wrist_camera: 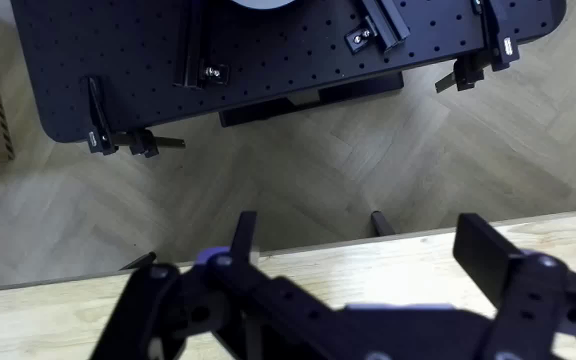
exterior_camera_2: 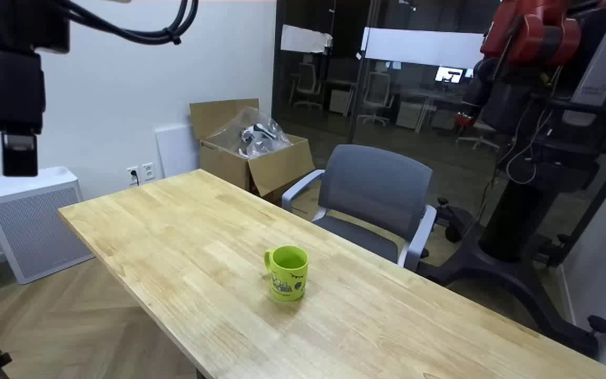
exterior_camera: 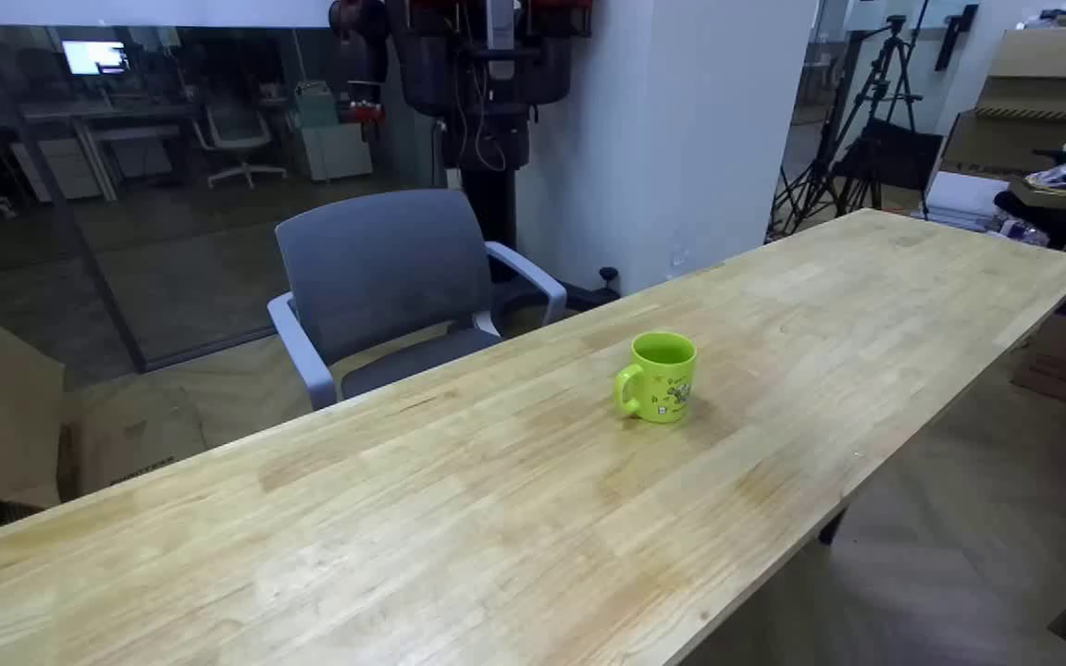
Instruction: Slide the cup on the table slightly to the right.
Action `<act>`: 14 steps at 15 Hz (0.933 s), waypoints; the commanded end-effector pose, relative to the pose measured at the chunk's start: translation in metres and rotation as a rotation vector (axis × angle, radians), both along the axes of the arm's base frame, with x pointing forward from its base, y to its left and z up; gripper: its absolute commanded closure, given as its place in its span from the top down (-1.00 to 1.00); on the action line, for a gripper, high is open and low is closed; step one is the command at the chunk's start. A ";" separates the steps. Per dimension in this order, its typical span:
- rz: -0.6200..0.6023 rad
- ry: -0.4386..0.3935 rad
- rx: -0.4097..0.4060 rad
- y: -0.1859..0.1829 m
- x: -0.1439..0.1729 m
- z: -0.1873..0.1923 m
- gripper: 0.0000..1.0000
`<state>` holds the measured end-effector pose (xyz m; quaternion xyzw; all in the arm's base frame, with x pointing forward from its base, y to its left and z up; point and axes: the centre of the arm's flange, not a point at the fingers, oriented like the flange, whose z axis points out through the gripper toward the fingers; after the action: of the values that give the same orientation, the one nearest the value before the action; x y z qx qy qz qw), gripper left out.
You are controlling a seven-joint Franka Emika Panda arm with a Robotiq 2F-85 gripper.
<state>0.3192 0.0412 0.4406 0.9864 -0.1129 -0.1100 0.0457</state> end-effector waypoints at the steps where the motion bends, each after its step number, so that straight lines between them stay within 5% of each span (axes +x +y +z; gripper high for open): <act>1: 0.000 -0.001 0.000 0.000 0.000 0.000 1.00; 13: 0.000 -0.001 0.000 0.000 0.000 0.000 1.00; 14: -0.052 -0.058 -0.003 -0.004 0.011 -0.002 1.00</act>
<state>0.3193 0.0411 0.4405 0.9865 -0.1127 -0.1097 0.0457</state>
